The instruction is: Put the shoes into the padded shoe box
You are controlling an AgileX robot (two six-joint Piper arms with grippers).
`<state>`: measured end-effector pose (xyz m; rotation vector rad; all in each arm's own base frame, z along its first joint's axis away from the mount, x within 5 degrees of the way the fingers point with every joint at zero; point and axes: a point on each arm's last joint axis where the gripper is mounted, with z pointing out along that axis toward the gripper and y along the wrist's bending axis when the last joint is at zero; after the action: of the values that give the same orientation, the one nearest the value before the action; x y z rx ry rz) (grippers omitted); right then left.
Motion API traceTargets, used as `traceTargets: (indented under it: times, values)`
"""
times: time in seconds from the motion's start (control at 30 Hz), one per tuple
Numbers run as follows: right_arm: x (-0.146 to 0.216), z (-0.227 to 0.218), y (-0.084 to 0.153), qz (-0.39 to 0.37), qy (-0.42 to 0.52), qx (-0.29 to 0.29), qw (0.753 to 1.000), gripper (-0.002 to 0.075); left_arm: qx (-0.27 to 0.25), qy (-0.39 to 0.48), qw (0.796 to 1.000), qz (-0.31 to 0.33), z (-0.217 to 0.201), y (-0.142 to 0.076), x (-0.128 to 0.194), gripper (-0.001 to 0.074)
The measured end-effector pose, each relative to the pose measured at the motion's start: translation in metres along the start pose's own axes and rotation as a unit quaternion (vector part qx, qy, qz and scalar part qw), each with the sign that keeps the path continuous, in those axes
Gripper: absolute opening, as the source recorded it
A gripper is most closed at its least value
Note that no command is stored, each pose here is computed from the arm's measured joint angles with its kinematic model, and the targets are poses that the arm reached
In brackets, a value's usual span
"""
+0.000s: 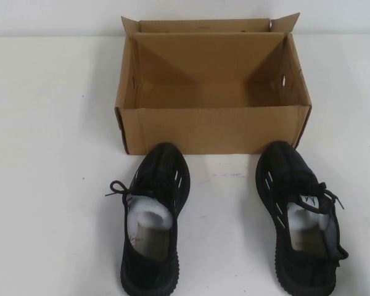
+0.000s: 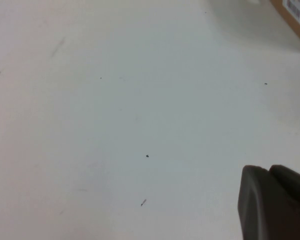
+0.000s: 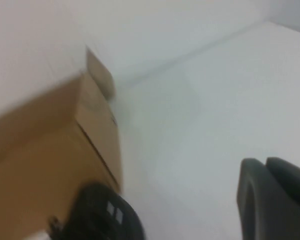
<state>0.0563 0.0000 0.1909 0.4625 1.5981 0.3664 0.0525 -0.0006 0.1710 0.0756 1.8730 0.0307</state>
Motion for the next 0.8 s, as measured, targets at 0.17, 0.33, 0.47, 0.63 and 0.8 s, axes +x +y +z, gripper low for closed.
traceTargets:
  times: [0.17, 0.33, 0.47, 0.63, 0.8]
  values:
    - [-0.007, 0.0, 0.002, 0.062, -0.039, -0.013, 0.997, -0.0008, 0.0, 0.0, 1.0, 0.0, 0.0, 0.0, 0.0, -0.0004]
    - [-0.003, 0.0, 0.004, 0.136, -0.016, -0.022, 0.99, -0.0005, 0.0, 0.0, 1.0, 0.0, 0.0, 0.0, 0.0, -0.0004]
    - [-0.004, -0.001, 0.016, 0.132, 0.075, -0.027, 0.988, -0.0008, 0.0, 0.0, 1.0, 0.0, 0.0, 0.0, 0.0, -0.0004]
    - [-0.031, 0.004, 0.042, 0.051, 0.207, -0.014, 0.977, -0.0008, 0.0, 0.0, 1.0, 0.0, 0.0, 0.0, 0.0, -0.0004]
    - [-0.066, 0.023, 0.061, -0.054, 0.331, 0.011, 0.942, -0.0008, 0.0, 0.0, 1.0, 0.0, 0.0, 0.0, 0.0, -0.0004]
